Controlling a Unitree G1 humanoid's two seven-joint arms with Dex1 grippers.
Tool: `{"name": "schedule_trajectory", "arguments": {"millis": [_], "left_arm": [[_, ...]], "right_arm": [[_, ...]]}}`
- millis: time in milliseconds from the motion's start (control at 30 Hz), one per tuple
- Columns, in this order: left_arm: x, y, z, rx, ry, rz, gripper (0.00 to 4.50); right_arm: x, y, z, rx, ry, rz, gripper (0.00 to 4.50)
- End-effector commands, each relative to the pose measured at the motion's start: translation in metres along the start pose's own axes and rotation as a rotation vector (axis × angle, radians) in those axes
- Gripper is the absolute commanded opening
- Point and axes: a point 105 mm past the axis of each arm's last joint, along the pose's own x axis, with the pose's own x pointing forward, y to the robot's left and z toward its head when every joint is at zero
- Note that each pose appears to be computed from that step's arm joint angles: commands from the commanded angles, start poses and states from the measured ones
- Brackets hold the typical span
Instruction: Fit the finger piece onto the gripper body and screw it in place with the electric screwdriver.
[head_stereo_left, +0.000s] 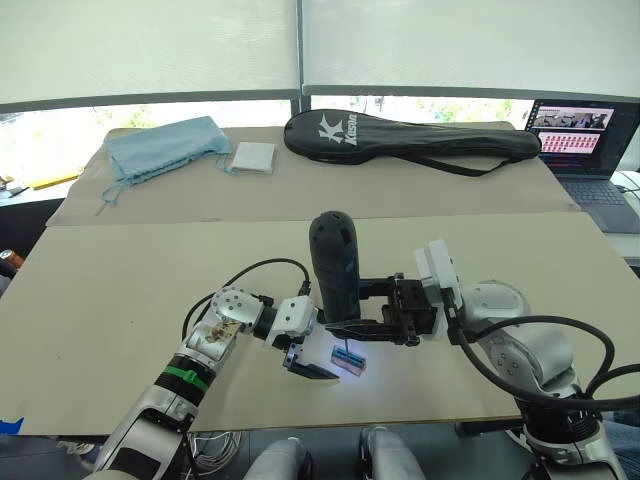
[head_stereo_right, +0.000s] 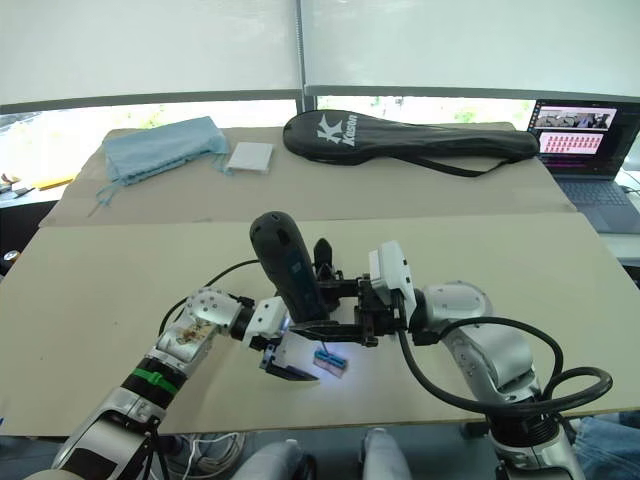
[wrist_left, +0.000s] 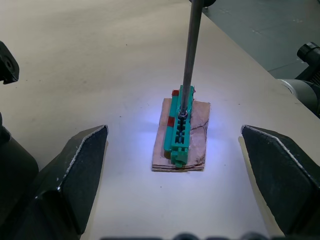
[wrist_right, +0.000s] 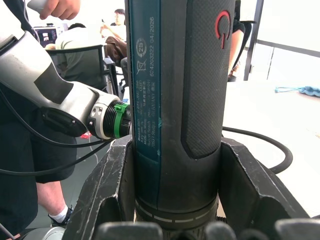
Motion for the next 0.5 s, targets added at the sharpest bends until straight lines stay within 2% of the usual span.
{"name": "schedule_trajectory", "arguments": {"millis": [33, 400, 500], "left_arm": [[0.0, 0.004, 0.007, 0.034, -0.012, 0.004, 4.5], [0.0, 0.005, 0.008, 0.032, -0.017, 0.013, 4.5], [-0.004, 0.007, 0.01, 0.03, -0.02, 0.032, 4.5]], "right_arm": [[0.002, 0.004, 0.01, -0.052, -0.039, 0.019, 1.88], [0.002, 0.002, 0.01, -0.049, -0.042, 0.0, 1.88], [0.003, 0.003, 0.021, -0.072, -0.057, 0.008, 1.88]]}}
